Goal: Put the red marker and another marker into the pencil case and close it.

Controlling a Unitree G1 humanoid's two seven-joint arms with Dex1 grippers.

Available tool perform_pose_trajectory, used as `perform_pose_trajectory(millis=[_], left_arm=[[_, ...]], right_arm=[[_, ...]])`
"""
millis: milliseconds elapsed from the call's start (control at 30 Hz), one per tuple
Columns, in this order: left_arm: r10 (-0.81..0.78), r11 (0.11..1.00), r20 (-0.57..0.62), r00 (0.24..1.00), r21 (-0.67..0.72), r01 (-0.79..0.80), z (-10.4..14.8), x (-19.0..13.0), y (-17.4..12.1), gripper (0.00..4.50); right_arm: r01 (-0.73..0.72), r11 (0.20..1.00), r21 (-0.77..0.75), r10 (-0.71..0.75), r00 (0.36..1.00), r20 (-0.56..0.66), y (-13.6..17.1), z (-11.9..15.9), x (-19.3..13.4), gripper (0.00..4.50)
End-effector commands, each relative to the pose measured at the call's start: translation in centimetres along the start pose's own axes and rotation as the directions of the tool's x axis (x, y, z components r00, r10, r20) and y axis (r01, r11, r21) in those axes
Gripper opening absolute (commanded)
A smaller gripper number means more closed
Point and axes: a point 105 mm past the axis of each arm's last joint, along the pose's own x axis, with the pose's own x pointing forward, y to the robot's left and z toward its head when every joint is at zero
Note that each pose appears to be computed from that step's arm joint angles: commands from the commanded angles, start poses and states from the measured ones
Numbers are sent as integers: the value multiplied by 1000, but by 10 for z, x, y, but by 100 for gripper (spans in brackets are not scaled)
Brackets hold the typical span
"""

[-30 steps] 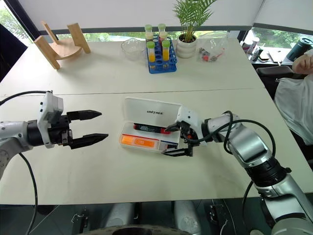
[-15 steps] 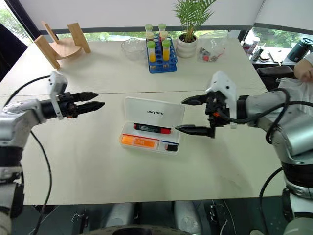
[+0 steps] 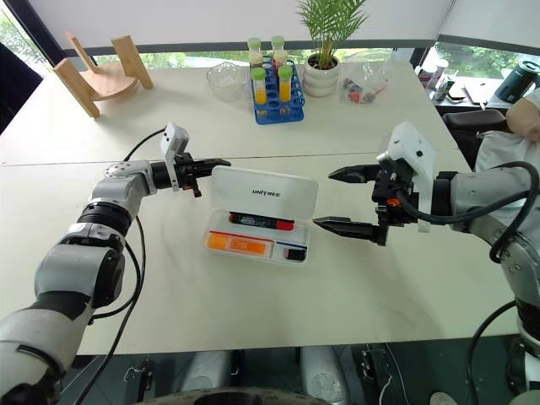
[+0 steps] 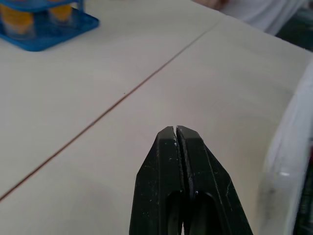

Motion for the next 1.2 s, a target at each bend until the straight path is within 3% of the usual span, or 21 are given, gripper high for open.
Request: perform_pose_trajectory(millis=[33,200,433,667,767,833,1000,1067,1200], left_arm=[[-163,987,25,986,11,163,21,-8,-17,2],[-299,954,-30,954,-11,298,18,-19,-39,2],[-429,903,-180,885,-53,426,-10,-20,-81,2],[-211,971,-469,857,-2,238,-93,-8,-72,2],[-160,979,-517,841,25,201,-108,-15,-68,2],[-158,982,-436,886,26,188,-93,-15,-70,2],[-175,985,-143,974,-38,171,-21,-27,-85,2],[-144,989,-87,986,-35,141,-2,-40,-91,2],[-41,999,-58,997,-17,40,12,-75,-106,2]], right_arm=[[29,998,-48,-28,999,16,2,10,-7,450],[34,998,-43,-34,999,11,4,9,-8,450],[30,998,-46,-30,1000,9,2,7,-4,450],[27,998,-52,-26,1000,6,3,6,-1,450],[27,998,-52,-26,1000,6,3,5,1,450],[26,998,-52,-26,1000,7,3,5,1,450],[21,999,-34,-21,1000,10,4,1,2,450],[16,1000,-9,-16,1000,4,4,-5,2,450],[17,998,54,-16,999,-28,7,-24,0,450]])
